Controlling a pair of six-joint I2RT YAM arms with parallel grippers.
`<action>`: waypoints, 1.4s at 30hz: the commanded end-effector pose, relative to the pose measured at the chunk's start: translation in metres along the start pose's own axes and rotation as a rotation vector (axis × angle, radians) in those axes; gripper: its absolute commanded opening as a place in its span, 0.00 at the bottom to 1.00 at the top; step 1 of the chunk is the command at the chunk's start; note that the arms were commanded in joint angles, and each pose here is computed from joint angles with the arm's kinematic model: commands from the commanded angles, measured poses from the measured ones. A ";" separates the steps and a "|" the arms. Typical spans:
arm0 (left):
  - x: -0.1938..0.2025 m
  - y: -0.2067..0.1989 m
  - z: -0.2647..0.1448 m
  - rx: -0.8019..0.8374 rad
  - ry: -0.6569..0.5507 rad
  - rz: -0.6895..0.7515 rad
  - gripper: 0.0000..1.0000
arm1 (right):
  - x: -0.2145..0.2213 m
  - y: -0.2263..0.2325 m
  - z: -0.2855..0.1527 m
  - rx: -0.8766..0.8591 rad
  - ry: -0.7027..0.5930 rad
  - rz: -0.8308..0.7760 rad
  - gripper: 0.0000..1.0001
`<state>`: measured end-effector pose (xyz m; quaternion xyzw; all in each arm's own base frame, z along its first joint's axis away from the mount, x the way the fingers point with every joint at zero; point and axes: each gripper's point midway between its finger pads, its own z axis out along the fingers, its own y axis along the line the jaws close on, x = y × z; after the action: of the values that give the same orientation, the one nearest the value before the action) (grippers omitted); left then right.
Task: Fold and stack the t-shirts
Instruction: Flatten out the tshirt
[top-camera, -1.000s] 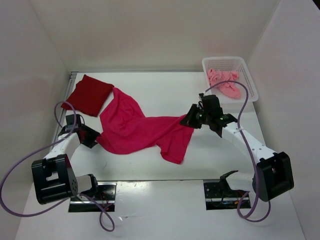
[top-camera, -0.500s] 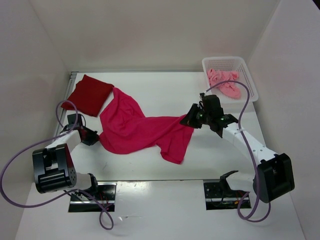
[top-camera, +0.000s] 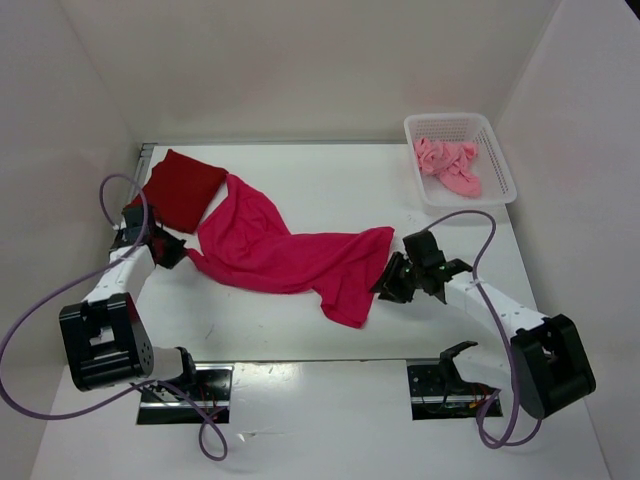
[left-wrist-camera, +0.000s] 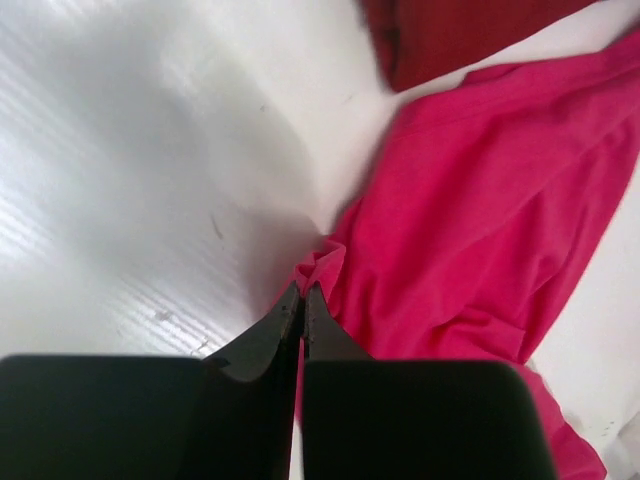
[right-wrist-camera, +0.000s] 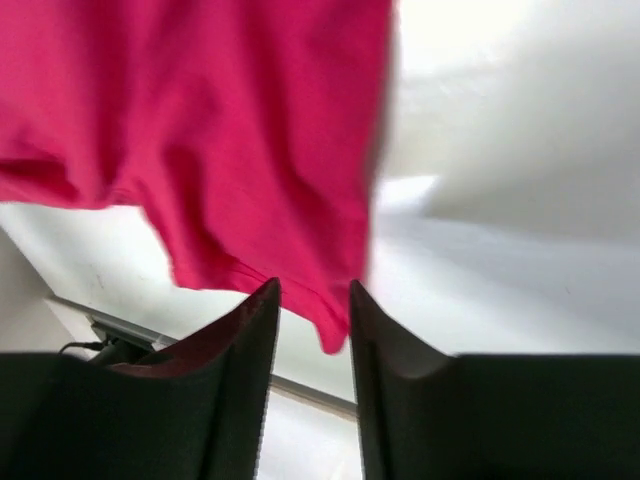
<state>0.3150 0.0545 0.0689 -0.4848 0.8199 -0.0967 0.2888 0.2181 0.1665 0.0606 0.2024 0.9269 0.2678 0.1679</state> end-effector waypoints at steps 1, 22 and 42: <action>-0.022 -0.011 -0.011 0.019 -0.066 0.058 0.00 | 0.007 0.001 -0.004 -0.015 -0.002 0.063 0.38; -0.006 -0.031 -0.002 0.032 -0.033 0.162 0.00 | 0.073 -0.007 0.024 0.028 0.146 0.056 0.43; 0.017 -0.086 -0.061 0.195 0.004 0.306 0.00 | -0.022 0.080 -0.060 -0.020 -0.203 -0.105 0.00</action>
<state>0.3291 0.0085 0.0982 -0.3766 0.8693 -0.0988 0.3046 0.1858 0.1949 0.0551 0.1995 0.9442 0.2279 0.1291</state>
